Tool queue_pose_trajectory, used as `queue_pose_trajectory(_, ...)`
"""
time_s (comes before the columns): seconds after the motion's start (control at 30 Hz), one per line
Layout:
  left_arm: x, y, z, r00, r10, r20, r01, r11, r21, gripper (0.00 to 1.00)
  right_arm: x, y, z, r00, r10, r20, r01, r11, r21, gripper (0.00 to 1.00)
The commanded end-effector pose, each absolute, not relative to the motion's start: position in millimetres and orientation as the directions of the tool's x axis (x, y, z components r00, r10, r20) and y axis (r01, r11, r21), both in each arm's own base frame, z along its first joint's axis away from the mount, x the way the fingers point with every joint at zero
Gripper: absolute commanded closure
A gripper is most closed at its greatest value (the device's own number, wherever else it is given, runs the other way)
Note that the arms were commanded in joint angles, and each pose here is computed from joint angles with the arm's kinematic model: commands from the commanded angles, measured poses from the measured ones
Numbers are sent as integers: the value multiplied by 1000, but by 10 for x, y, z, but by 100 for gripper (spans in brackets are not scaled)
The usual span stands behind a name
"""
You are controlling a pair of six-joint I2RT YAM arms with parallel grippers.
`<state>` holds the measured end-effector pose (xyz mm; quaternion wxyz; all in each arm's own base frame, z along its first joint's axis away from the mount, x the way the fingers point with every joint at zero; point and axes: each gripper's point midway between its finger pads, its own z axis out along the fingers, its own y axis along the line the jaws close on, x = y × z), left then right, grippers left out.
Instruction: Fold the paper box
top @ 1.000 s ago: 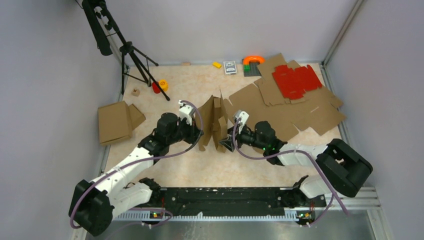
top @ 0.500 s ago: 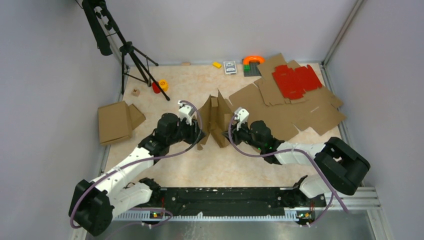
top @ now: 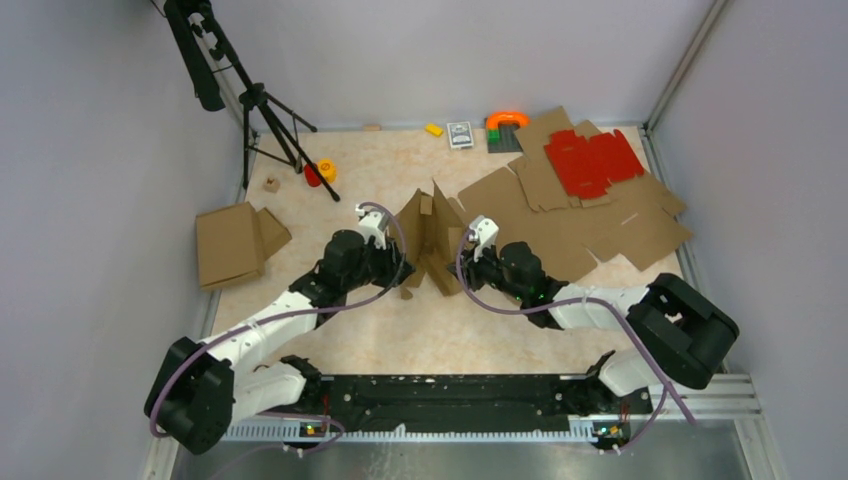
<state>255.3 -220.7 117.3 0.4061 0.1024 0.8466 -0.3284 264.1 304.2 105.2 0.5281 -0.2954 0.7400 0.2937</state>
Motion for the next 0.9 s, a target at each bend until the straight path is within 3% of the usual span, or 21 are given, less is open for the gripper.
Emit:
queue_pose_trajectory(0.0, 2525, -2297, 1231, -660, -108, -743, 443, 744, -501, 72, 2488, 3244, 1156, -250, -98, -963, -814, 560, 154, 70)
queue_pose_trajectory(0.2, 2468, -2298, 1248, -671, -106, -733, 439, 740, -510, 73, 2501, 3228, 1186, -262, -80, -962, -799, 576, 170, 65)
queue_pose_trajectory(0.43, 2489, -2345, 1243, -682, -153, -715, 405, 735, -543, 75, 2427, 3253, 997, -271, -152, -951, -802, 582, 136, 48)
queue_pose_trajectory(0.6, 2541, -2342, 1305, -677, -157, -719, 393, 750, -533, 75, 2407, 3242, 880, -287, -193, -938, -803, 582, 126, 46)
queue_pose_trajectory(0.73, 2577, -2354, 1366, -688, -158, -708, 375, 758, -534, 75, 2347, 3270, 807, -277, -236, -932, -812, 576, 95, 32)
queue_pose_trajectory(0.87, 2580, -2372, 1379, -701, -174, -691, 357, 754, -552, 75, 2377, 3270, 721, -285, -277, -918, -782, 620, 56, 31)
